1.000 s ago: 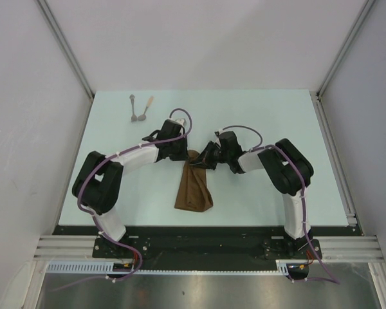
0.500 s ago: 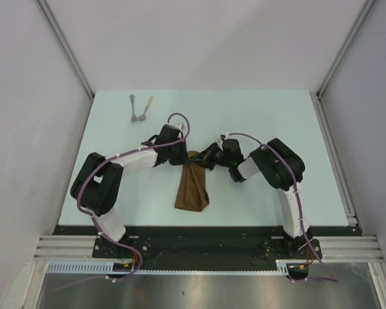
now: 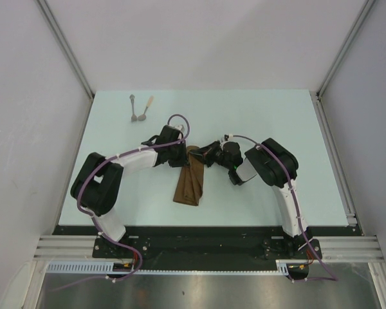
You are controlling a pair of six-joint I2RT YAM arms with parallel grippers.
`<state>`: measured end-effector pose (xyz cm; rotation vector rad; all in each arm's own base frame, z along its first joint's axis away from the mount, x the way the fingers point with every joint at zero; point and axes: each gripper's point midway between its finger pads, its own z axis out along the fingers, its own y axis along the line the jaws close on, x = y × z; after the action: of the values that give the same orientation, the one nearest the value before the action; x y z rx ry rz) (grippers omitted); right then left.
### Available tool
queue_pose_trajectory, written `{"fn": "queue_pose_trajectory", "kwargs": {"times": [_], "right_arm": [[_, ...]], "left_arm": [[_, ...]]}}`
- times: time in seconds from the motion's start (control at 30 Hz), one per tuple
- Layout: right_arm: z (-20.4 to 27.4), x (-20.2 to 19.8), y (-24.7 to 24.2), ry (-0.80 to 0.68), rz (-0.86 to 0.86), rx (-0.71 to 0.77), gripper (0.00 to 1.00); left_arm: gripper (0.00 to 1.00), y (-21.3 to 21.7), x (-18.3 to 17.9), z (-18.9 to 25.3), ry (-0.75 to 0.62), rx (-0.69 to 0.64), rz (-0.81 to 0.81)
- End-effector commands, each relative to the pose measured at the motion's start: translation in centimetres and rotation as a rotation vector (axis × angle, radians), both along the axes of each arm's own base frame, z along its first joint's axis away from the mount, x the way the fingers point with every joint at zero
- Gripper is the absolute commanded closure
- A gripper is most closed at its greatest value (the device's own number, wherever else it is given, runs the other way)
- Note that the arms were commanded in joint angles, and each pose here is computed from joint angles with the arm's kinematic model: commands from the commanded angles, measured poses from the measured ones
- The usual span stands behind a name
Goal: Fold the napkin into a case and place the utensils inside
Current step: Stuff the top corner of the smaller-rectangle-folded napkin at the center of the board.
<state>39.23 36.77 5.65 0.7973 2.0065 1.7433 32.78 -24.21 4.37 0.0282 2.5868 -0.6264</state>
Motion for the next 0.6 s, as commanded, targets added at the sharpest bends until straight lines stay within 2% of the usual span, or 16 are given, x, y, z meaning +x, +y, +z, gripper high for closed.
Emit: {"fn": "queue_pose_trajectory", "kwargs": {"times": [0.0,0.03,0.07,0.13,0.17,0.27,0.37,0.47,0.57], "right_arm": [[0.9,0.9,0.3,-0.047,-0.025,0.003,1.00],[0.5,0.8,0.2,-0.039,-0.025,-0.011,1.00],[0.6,0.7,0.2,-0.039,-0.023,-0.021,1.00],[-0.2,0.6,0.3,-0.030,-0.016,-0.065,0.98],[-0.4,0.5,0.2,-0.027,-0.015,-0.078,0.98],[-0.6,0.5,0.5,-0.022,-0.013,-0.093,0.97],[-0.8,0.7,0.6,-0.021,-0.017,-0.101,0.98],[-0.7,0.9,0.6,-0.022,-0.021,-0.098,0.99],[-0.6,1.0,0.6,-0.022,-0.028,-0.095,1.00]], "left_arm": [[1.00,0.0,2.0,3.5,-0.054,0.020,0.000],[1.00,0.4,2.2,3.7,-0.060,0.043,0.014],[0.96,1.1,2.8,4.2,-0.082,0.072,0.040],[0.82,1.4,3.5,5.2,-0.122,0.093,0.044],[0.68,1.5,3.7,5.2,-0.126,0.103,0.043],[0.58,1.8,4.2,4.7,-0.108,0.154,0.032],[0.55,1.7,4.6,3.0,-0.055,0.203,0.005],[0.52,1.3,5.1,2.4,-0.058,0.223,-0.032],[0.55,1.6,5.4,1.3,-0.043,0.269,-0.041]]}}
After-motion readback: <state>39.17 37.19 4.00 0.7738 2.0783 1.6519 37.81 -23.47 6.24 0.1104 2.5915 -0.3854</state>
